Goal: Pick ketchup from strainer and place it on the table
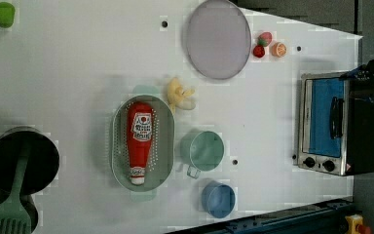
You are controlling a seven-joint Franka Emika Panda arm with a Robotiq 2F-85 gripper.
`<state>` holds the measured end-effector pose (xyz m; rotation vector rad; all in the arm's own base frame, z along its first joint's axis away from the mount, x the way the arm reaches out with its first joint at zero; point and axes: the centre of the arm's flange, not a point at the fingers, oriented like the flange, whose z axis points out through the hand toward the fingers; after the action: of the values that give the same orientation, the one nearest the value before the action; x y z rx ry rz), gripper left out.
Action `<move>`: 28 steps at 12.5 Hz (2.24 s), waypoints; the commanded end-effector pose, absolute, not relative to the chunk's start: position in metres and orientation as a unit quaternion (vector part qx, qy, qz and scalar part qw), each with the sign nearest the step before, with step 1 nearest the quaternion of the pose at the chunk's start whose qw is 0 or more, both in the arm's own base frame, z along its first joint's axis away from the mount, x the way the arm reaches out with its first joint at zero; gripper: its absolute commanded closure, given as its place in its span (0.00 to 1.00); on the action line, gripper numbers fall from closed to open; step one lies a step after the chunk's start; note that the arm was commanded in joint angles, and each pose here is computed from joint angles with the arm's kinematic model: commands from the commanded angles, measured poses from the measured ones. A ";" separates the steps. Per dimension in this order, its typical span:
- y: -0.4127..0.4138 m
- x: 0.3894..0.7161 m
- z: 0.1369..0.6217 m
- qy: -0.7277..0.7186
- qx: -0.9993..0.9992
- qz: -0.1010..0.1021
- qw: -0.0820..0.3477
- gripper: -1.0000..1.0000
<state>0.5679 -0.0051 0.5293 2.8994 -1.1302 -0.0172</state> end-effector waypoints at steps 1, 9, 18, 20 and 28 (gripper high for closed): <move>-0.026 0.488 0.598 -0.465 0.885 -0.006 0.003 0.21; 0.124 0.492 0.564 -0.336 0.941 -0.021 0.035 0.00; 0.298 0.454 0.493 -0.172 0.984 -0.022 0.029 0.00; 0.324 0.439 0.461 -0.143 0.989 -0.026 0.023 0.00; 0.357 0.408 0.320 -0.050 0.998 0.008 -0.033 0.00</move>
<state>0.3915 0.3681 0.3164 3.1819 -0.0583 -0.0424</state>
